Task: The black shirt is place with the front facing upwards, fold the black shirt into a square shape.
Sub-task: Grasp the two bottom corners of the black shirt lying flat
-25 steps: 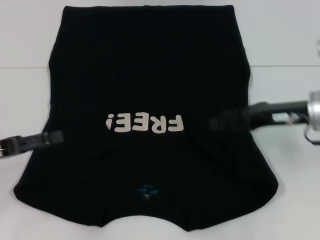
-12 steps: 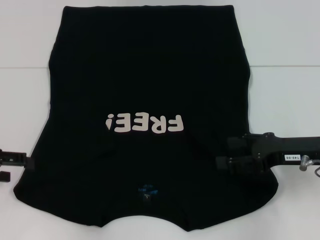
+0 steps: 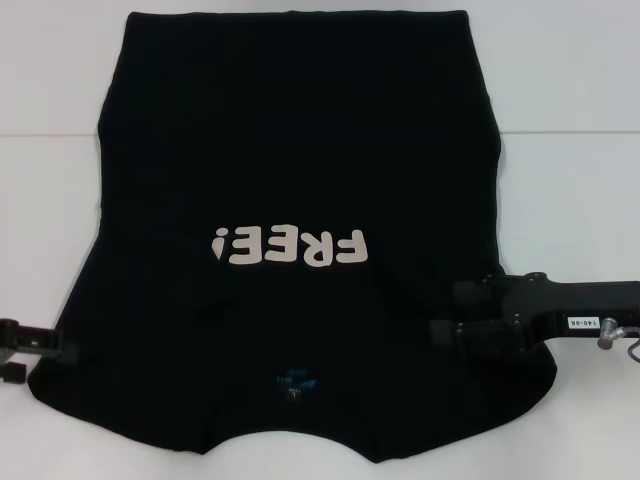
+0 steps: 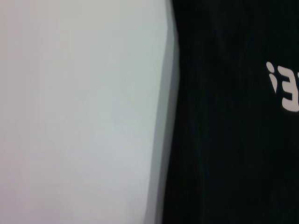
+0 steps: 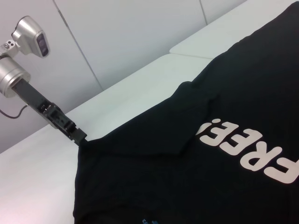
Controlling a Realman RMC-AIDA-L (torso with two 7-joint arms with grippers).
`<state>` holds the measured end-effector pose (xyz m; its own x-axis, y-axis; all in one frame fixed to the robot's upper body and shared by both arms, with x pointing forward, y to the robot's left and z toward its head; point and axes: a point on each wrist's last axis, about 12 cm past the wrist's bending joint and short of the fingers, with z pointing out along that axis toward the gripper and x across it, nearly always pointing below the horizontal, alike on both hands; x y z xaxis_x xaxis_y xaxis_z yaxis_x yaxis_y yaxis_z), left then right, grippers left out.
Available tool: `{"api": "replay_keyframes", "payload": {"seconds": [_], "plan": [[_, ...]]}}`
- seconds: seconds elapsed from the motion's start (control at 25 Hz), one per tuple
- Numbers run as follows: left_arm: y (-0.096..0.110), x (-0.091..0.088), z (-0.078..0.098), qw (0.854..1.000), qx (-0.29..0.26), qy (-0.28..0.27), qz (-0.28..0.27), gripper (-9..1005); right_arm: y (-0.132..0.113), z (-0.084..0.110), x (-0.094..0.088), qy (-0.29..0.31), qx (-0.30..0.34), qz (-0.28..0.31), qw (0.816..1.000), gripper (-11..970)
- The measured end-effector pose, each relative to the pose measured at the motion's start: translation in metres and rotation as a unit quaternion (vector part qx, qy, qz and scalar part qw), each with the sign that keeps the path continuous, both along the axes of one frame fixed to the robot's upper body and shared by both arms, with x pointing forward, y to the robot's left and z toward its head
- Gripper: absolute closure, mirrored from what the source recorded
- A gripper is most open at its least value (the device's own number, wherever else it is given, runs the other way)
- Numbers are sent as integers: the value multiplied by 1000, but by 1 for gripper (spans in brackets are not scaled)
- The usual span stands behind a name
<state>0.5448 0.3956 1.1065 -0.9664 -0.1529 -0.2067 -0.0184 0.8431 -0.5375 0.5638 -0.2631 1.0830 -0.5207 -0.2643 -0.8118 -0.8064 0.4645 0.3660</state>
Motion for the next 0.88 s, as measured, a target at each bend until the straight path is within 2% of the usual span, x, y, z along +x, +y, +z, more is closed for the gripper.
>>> {"api": "replay_keyframes", "payload": {"seconds": [0.68, 0.88], "plan": [[-15, 1, -10, 1000, 9, -2, -22, 68, 1, -3, -4, 9, 6, 4, 1000, 48], [-13, 0, -11, 1000, 18, -5, -21, 197, 0, -2, -5, 13, 8, 6, 1000, 48]]}}
